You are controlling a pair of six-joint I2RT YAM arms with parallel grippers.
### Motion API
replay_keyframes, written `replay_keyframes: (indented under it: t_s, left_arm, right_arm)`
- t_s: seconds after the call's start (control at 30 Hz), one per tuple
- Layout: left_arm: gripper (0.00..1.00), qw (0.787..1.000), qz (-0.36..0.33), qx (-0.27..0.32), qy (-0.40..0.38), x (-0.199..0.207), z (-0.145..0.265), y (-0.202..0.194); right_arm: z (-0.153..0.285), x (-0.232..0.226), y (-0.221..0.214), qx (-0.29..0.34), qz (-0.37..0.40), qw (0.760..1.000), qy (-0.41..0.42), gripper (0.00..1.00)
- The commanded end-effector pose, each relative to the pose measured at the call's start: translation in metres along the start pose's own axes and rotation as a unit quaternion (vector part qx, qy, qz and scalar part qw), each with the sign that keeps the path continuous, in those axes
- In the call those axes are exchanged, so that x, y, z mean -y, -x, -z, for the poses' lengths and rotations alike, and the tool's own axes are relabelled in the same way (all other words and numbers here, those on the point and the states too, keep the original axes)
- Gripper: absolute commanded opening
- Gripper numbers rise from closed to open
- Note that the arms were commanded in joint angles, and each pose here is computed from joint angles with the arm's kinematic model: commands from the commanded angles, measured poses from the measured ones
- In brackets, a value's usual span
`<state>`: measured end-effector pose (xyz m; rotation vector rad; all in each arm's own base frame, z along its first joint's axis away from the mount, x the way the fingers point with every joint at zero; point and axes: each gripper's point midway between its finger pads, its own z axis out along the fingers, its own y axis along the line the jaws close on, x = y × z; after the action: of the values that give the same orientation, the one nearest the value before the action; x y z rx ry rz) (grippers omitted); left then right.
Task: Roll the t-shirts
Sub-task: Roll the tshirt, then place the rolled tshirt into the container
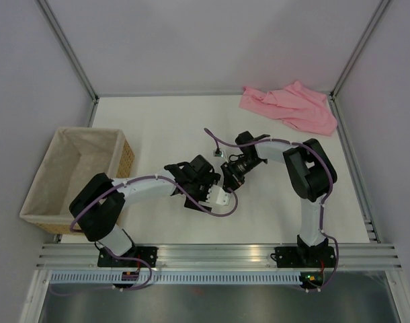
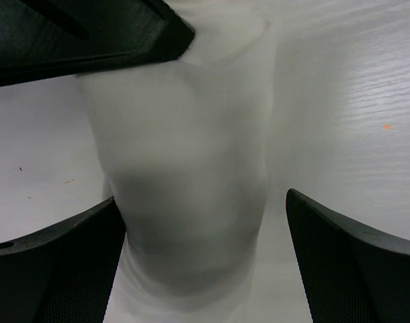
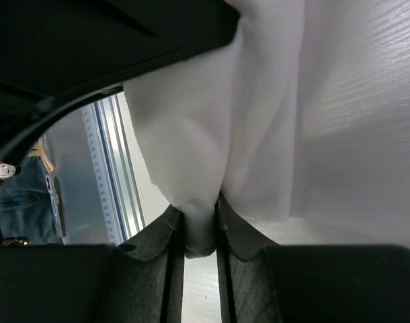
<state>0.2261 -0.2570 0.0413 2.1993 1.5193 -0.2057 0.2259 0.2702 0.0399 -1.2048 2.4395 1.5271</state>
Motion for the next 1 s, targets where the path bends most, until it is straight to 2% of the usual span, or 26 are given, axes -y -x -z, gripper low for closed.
replay_keyframes:
  t_s: [0.0,0.13,0.23,0.33,0.43,0.6,0.67,0.73,0.77,0.8,0.9,0.93,0.97]
  left_arm:
    - [1.00,0.999,0.023,-0.021,0.036,-0.019,-0.014,-0.007]
    - [0.96,0.997,0.032,-0.045,0.051,-0.021,-0.027,-0.020]
    - [0.88,0.998,0.040,-0.041,0.028,-0.007,-0.032,-0.022]
    - [0.81,0.997,0.058,-0.044,-0.015,0.013,-0.033,-0.025]
    - [0.77,0.995,0.075,-0.049,-0.053,0.031,-0.033,-0.028]
    - [0.72,0.986,0.129,-0.042,-0.102,0.049,-0.033,-0.027]
    - [0.68,0.980,0.153,-0.047,-0.114,0.053,-0.033,-0.028]
    - [0.62,0.978,0.168,-0.047,-0.119,0.055,-0.034,-0.028]
    - [0.53,0.975,0.179,-0.050,-0.121,0.057,-0.035,-0.030]
    - [0.49,0.974,0.183,-0.052,-0.120,0.058,-0.035,-0.031]
    - [0.40,0.972,0.195,-0.056,-0.119,0.059,-0.034,-0.034]
    - [0.37,0.971,0.198,-0.056,-0.118,0.058,-0.034,-0.034]
    - [0.29,0.970,0.206,-0.058,-0.115,0.058,-0.034,-0.035]
  right_arm:
    - [0.004,0.010,0.015,0.014,0.023,0.999,-0.021,0.16]
    - [0.006,0.011,0.017,0.014,0.025,0.999,-0.031,0.20]
    - [0.009,0.009,0.023,0.015,0.028,0.999,-0.036,0.31]
    - [0.015,0.005,0.031,0.019,0.037,0.998,-0.040,0.38]
    - [0.029,0.005,0.035,0.017,0.045,0.996,-0.071,0.45]
    - [0.072,0.016,0.038,0.014,0.045,0.985,-0.164,0.49]
    - [0.088,0.013,0.040,0.021,0.045,0.979,-0.198,0.66]
    - [0.107,0.018,0.038,0.026,0.041,0.967,-0.252,0.67]
    - [0.113,0.019,0.036,0.027,0.037,0.962,-0.271,0.74]
    - [0.126,0.028,0.032,0.022,0.031,0.948,-0.317,0.98]
    - [0.158,0.028,0.039,0.038,0.041,0.917,-0.396,0.98]
    - [0.177,0.026,0.042,0.046,0.049,0.896,-0.438,0.98]
    - [0.188,0.025,0.044,0.053,0.049,0.883,-0.464,0.98]
